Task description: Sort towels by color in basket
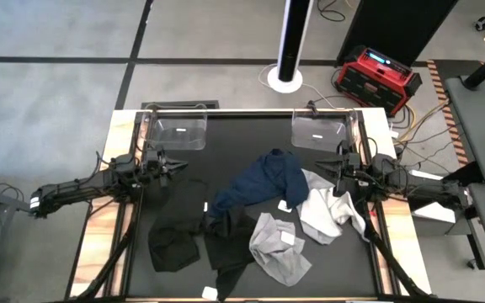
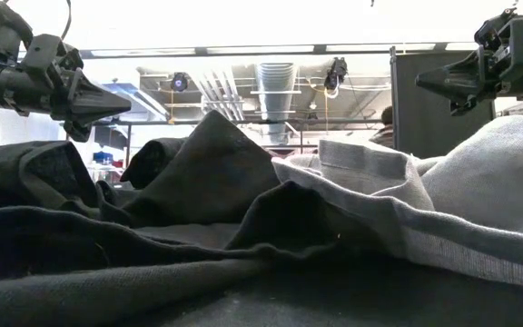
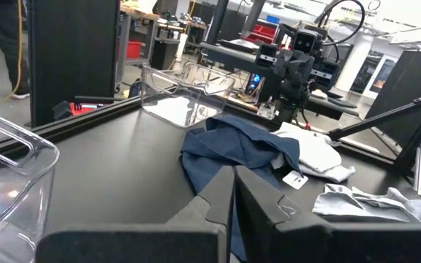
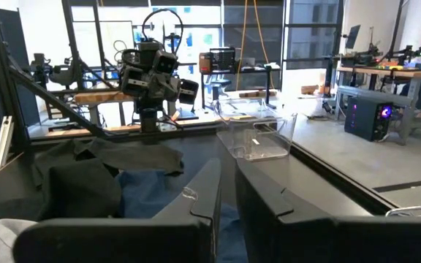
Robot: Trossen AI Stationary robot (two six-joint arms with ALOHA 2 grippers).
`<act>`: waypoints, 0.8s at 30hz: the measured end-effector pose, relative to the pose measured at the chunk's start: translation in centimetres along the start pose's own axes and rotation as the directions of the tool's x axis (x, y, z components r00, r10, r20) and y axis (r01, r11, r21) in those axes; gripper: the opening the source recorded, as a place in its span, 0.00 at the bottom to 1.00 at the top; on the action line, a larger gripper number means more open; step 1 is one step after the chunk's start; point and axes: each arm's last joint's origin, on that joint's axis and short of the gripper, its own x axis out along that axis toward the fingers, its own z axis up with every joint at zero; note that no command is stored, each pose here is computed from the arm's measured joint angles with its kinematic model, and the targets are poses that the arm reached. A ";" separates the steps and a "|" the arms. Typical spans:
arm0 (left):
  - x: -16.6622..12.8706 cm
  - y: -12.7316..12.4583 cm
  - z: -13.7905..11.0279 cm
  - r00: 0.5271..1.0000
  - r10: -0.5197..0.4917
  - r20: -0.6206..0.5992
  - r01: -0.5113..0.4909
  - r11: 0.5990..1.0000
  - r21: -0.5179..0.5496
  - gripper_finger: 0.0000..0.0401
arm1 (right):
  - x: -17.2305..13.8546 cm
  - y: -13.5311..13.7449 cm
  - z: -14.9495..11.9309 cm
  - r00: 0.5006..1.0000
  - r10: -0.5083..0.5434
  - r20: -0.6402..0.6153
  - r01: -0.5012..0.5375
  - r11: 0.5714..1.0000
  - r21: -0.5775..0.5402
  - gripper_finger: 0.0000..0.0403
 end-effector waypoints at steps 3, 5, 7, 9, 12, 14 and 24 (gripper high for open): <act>0.0 0.0 0.1 1.000 -0.003 0.007 0.003 0.997 -0.080 0.00 | 0.0 0.0 0.0 1.000 0.000 0.000 0.000 1.000 0.000 0.08; 0.0 -0.1 0.4 0.999 -0.013 0.045 0.021 0.985 -0.168 0.00 | 0.0 0.0 0.0 1.000 0.000 0.000 0.000 1.000 0.000 0.08; -0.1 -0.4 1.0 0.993 -0.058 0.103 0.076 0.979 -0.189 0.00 | 0.0 0.0 0.0 1.000 0.000 0.004 -0.001 1.000 0.013 0.08; -0.1 -0.8 1.5 0.980 -0.152 0.131 0.174 0.970 -0.167 0.00 | 0.0 0.0 0.3 1.000 0.000 0.029 -0.002 0.998 0.055 0.08; -0.2 -1.2 2.0 0.959 -0.221 0.178 0.247 0.959 -0.137 0.00 | 0.0 0.0 1.0 0.999 0.000 0.047 -0.006 0.992 0.122 0.08; -0.3 -1.3 2.5 0.948 -0.229 0.221 0.260 0.958 -0.121 0.00 | 0.1 0.0 1.2 1.000 0.001 0.031 -0.007 0.983 0.181 0.08; -0.9 -1.7 4.2 0.882 -0.238 0.406 0.275 0.961 -0.035 0.00 | 2.6 -0.1 3.3 0.997 -0.037 -0.075 0.052 0.975 0.218 0.08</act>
